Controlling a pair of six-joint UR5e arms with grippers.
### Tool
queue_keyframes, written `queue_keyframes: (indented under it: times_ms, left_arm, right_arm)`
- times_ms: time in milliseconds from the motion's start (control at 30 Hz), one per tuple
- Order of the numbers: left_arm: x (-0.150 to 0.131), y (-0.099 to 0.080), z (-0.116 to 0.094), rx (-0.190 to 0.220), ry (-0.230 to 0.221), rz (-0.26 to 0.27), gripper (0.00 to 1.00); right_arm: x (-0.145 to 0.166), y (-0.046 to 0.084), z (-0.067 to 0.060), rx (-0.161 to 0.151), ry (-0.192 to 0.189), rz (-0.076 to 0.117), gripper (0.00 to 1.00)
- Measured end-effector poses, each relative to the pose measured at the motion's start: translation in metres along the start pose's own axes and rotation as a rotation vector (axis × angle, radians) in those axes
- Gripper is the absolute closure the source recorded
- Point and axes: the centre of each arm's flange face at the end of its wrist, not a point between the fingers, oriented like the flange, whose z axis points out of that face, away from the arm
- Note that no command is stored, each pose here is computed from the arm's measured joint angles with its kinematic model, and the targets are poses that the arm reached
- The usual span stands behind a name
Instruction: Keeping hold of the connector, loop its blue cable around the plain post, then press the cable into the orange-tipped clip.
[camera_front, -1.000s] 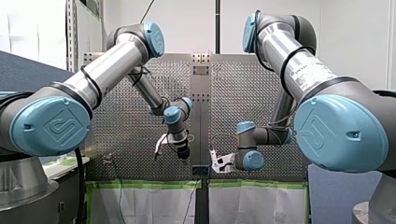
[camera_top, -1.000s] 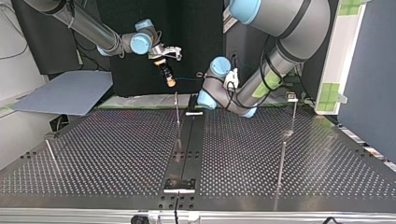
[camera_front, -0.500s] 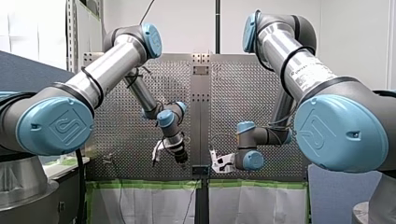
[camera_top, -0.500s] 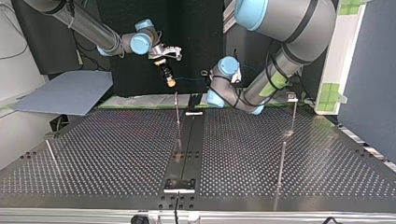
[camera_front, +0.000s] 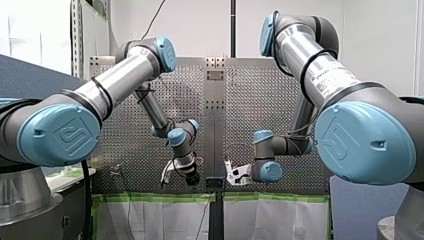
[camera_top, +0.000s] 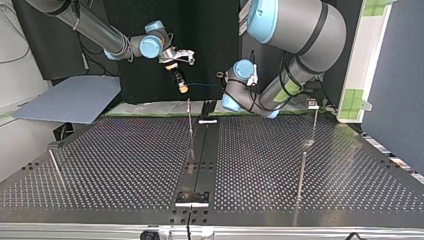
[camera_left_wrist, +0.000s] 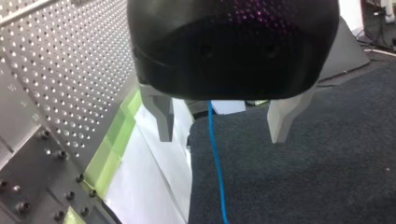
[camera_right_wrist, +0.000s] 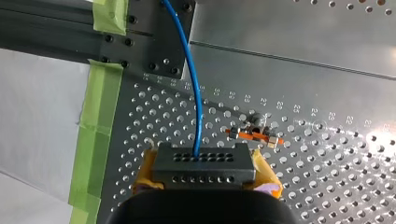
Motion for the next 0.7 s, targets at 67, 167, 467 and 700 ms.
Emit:
queue_keyframes:
  times_ms: [67, 167, 467, 700]
  left_arm:
    - [-0.002, -0.001, 0.005, 0.013, -0.012, -0.014, 0.0]
    - [-0.005, -0.003, 0.009, 0.034, -0.035, -0.035, 0.0]
    - [-0.011, -0.011, 0.022, 0.121, -0.083, -0.098, 0.0]
    - [-0.005, -0.009, 0.049, 0.154, -0.108, -0.138, 0.0]
  right_arm:
    - [0.0, 0.0, 0.0, 0.0, 0.0, 0.0, 1.0]
    - [0.0, 0.0, 0.0, 0.0, 0.0, 0.0, 1.0]
    - [0.0, 0.0, 0.0, 0.0, 0.002, 0.0, 1.0]
    - [0.0, -0.001, 0.0, 0.001, 0.002, -0.001, 1.0]
